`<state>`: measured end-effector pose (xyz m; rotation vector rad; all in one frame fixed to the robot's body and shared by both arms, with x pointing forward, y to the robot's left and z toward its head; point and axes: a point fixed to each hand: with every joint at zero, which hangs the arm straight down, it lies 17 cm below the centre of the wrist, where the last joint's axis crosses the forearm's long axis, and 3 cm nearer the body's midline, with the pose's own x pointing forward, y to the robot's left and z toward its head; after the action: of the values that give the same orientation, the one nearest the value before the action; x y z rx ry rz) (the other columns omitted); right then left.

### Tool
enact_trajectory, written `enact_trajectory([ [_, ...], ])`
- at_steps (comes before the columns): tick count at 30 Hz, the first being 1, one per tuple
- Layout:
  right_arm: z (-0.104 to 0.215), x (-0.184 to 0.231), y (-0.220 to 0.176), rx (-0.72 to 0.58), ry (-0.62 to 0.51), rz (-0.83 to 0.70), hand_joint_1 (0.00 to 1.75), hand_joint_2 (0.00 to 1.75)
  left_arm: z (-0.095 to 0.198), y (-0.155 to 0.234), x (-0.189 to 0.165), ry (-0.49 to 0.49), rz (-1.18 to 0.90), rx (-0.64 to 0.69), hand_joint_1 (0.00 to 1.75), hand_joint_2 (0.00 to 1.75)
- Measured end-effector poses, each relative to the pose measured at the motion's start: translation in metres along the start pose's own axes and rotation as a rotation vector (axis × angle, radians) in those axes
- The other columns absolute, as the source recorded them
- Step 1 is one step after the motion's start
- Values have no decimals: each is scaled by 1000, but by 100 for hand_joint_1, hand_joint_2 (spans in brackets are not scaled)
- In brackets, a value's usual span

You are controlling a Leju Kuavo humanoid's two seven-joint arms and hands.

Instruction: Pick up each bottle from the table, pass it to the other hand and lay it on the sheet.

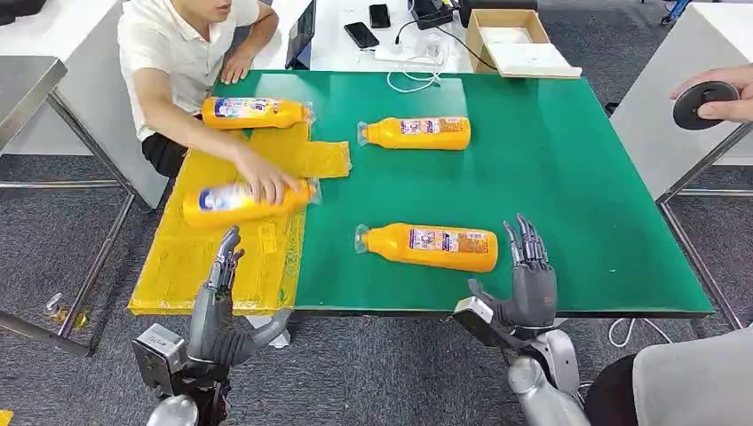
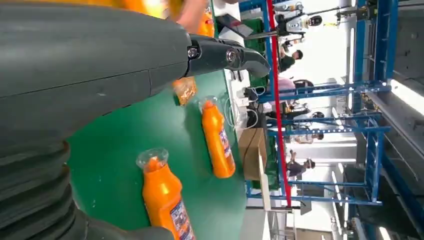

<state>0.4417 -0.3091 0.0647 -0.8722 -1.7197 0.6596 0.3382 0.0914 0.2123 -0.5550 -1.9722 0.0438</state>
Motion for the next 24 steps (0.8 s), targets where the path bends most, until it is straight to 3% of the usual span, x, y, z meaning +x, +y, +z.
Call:
enact_trajectory([
  [13,-27,-34,58,252,93,122,0,175,-23,-20,-17,36,-19,-67,0,175],
  [24,-52,-23,81,361,106,178,0,175,-37,-34,-24,58,16,-107,0,175],
])
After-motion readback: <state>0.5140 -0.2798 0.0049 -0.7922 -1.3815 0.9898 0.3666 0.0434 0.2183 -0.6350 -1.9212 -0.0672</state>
